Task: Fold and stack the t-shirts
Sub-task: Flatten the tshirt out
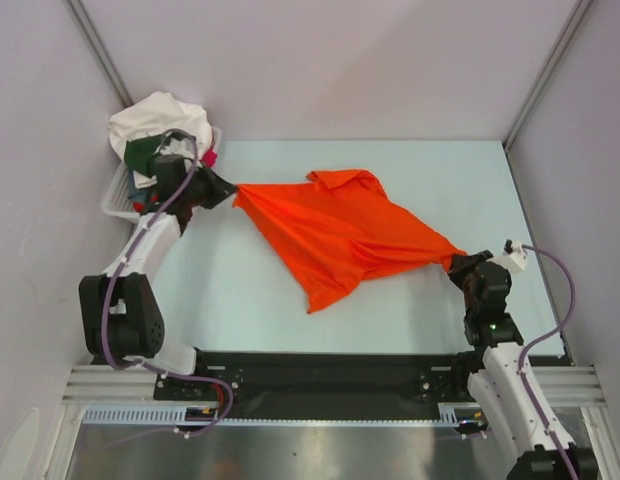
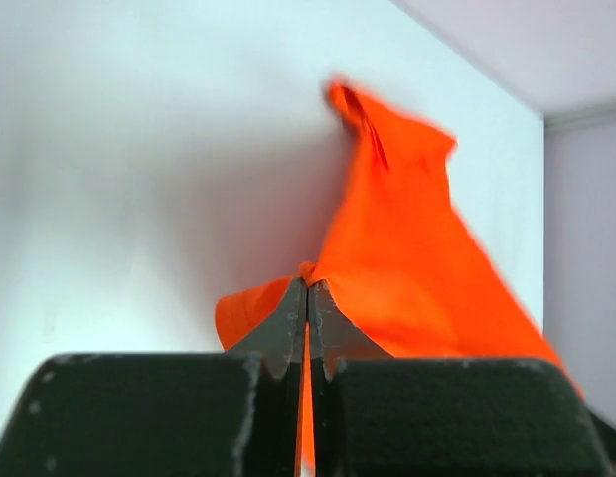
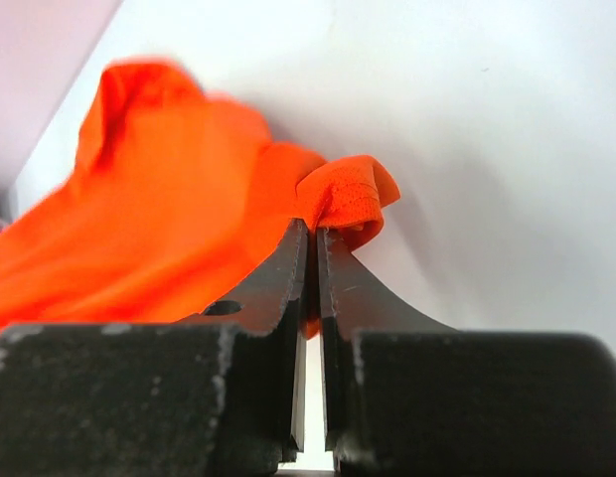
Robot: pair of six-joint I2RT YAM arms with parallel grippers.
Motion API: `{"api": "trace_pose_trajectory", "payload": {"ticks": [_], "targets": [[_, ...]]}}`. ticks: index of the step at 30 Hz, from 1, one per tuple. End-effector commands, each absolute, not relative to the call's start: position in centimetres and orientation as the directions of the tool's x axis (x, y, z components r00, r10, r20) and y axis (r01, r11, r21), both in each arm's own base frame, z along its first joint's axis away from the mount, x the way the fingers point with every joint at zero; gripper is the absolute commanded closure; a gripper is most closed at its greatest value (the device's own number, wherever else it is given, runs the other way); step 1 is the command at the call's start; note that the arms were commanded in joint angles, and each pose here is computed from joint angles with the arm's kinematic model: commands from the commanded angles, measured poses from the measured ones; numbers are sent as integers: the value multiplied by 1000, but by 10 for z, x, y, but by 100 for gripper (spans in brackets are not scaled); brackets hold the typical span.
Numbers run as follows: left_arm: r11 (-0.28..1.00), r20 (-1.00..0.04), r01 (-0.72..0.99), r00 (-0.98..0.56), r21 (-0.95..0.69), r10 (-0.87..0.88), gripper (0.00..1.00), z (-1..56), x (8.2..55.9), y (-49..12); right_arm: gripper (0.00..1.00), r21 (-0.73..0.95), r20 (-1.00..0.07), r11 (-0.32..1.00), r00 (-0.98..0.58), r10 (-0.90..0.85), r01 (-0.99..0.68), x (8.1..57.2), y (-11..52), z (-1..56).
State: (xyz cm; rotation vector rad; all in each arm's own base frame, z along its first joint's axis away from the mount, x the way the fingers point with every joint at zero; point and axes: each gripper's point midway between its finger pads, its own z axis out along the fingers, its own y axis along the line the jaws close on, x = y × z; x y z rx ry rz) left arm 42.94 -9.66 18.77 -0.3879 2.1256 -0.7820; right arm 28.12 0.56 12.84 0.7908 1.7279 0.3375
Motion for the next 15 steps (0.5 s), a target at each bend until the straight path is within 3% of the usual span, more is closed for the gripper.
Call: {"api": "trace_pose_trajectory", "payload": {"ticks": [1, 3, 5, 6, 7, 10, 15], "targets": [[734, -595, -87, -525, -673, -608, 100, 221, 443, -60, 100, 572, -756, 691, -41, 653, 443, 262, -21, 133], [751, -594, -156, -519, -642, -615, 100, 222, 456, -45, 100, 542, -778, 712, -54, 626, 448, 254, -24, 138], [773, -650, -117, -471, -623, -596, 100, 281, 486, -38, 100, 531, -788, 728, -64, 613, 434, 249, -23, 147], [772, -618, -155, -512, -616, -596, 100, 260, 486, -37, 100, 533, -787, 733, -71, 613, 423, 248, -20, 149], [775, -650, -117, -475, -621, -593, 100, 294, 497, -37, 100, 534, -786, 738, -81, 613, 412, 247, -18, 151], [768, -651, -106, -465, -632, -600, 100, 315, 507, -38, 100, 553, -771, 744, -109, 628, 376, 245, -9, 159], [797, -711, -44, -426, -602, -560, 100, 355, 476, -49, 100, 590, -761, 760, -126, 636, 272, 243, 9, 194]]}}
